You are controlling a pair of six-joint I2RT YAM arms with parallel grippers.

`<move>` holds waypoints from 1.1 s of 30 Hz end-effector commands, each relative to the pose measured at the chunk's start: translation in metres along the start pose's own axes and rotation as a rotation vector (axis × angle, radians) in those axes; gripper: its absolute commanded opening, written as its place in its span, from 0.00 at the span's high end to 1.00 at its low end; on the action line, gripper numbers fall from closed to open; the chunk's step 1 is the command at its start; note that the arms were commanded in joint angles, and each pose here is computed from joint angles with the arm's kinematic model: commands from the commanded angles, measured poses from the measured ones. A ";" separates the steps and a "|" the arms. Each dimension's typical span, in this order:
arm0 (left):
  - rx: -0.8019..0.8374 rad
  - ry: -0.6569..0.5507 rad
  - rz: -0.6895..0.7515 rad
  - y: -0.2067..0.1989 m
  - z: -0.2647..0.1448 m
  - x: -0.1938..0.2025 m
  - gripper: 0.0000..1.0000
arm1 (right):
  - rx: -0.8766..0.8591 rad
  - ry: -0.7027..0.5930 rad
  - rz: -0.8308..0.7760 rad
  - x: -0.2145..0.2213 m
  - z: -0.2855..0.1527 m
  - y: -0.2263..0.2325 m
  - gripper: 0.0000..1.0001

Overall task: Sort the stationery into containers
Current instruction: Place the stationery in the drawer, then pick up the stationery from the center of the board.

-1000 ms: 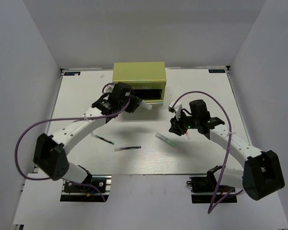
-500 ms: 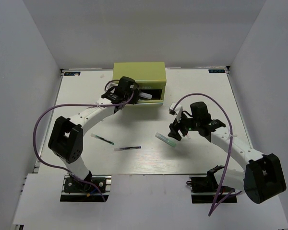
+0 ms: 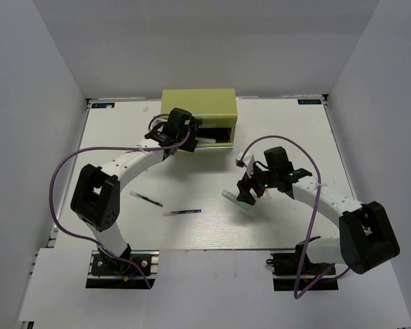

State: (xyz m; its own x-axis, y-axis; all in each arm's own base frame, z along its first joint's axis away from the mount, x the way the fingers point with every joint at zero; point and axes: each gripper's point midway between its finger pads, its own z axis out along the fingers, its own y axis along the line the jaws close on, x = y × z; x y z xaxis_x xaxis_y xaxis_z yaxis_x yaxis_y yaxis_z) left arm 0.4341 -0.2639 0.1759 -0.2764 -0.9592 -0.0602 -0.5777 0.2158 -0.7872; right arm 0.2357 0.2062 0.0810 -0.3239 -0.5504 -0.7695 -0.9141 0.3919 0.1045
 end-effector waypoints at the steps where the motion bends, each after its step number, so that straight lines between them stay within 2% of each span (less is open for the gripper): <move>1: 0.064 0.005 -0.012 -0.024 -0.030 -0.006 0.22 | -0.022 0.011 -0.023 0.000 0.011 0.000 0.19; 5: 0.087 0.035 0.059 -0.026 -0.052 -0.006 0.21 | -0.031 0.091 -0.012 0.019 0.024 0.002 0.20; 8: 0.055 0.029 0.196 -0.020 -0.067 -0.010 0.20 | -0.013 0.145 -0.009 0.033 0.035 0.000 0.22; 11: -0.009 0.028 0.324 0.002 -0.084 -0.018 0.20 | 0.005 0.190 -0.005 0.044 0.047 -0.003 0.25; 13: 0.029 0.026 0.376 0.007 -0.105 -0.024 0.20 | 0.032 0.216 -0.012 0.049 0.050 -0.007 0.29; 14: -0.003 0.028 0.395 0.032 -0.104 -0.027 0.20 | 0.034 0.239 -0.009 0.056 0.053 -0.006 0.31; 16: 0.072 0.013 0.387 0.033 -0.127 -0.035 0.21 | 0.070 0.254 -0.024 0.059 0.054 -0.012 0.35; 17: 0.037 0.007 0.396 0.061 -0.124 -0.040 0.24 | 0.070 0.270 -0.023 0.064 0.056 -0.010 0.42; 19: 0.079 0.003 0.385 0.069 -0.131 -0.043 0.28 | 0.076 0.284 -0.037 0.066 0.056 -0.010 0.50; 20: 0.089 0.002 0.393 0.084 -0.137 -0.046 0.31 | 0.069 0.295 -0.042 0.069 0.057 -0.008 0.61; 21: 0.094 0.001 0.401 0.090 -0.139 -0.047 0.32 | 0.068 0.295 -0.055 0.068 0.057 -0.007 0.67; 22: 0.084 0.002 0.413 0.104 -0.137 -0.049 0.32 | 0.065 0.302 -0.060 0.070 0.056 -0.005 0.80; 24: 0.098 0.000 0.409 0.109 -0.143 -0.051 0.33 | 0.066 0.305 -0.085 0.070 0.054 -0.005 0.92; 26: 0.067 0.012 0.418 0.125 -0.140 -0.050 0.33 | 0.065 0.308 -0.109 0.068 0.053 -0.006 1.00; 28: 0.074 0.021 0.429 0.129 -0.143 -0.050 0.33 | 0.057 0.293 -0.141 0.058 0.047 -0.005 1.00; 31: 0.039 0.024 0.437 0.144 -0.141 -0.051 0.33 | 0.047 0.234 -0.253 0.026 0.036 -0.009 1.00; 32: 0.027 0.025 0.440 0.150 -0.142 -0.052 0.33 | 0.059 0.161 -0.296 -0.009 0.030 -0.013 1.00; 33: 0.015 0.027 0.443 0.153 -0.142 -0.053 0.32 | 0.043 0.149 -0.312 -0.017 0.026 -0.010 1.00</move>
State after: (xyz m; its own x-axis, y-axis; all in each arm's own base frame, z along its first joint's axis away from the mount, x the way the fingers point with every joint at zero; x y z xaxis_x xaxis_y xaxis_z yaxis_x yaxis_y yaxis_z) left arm 0.2573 -0.1584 0.1466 -0.5061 -0.7808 -0.3663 -0.3979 0.5882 -0.7041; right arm 0.2423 0.2154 0.0253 -0.2058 -0.7703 -0.6035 -0.9509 0.3031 -0.0626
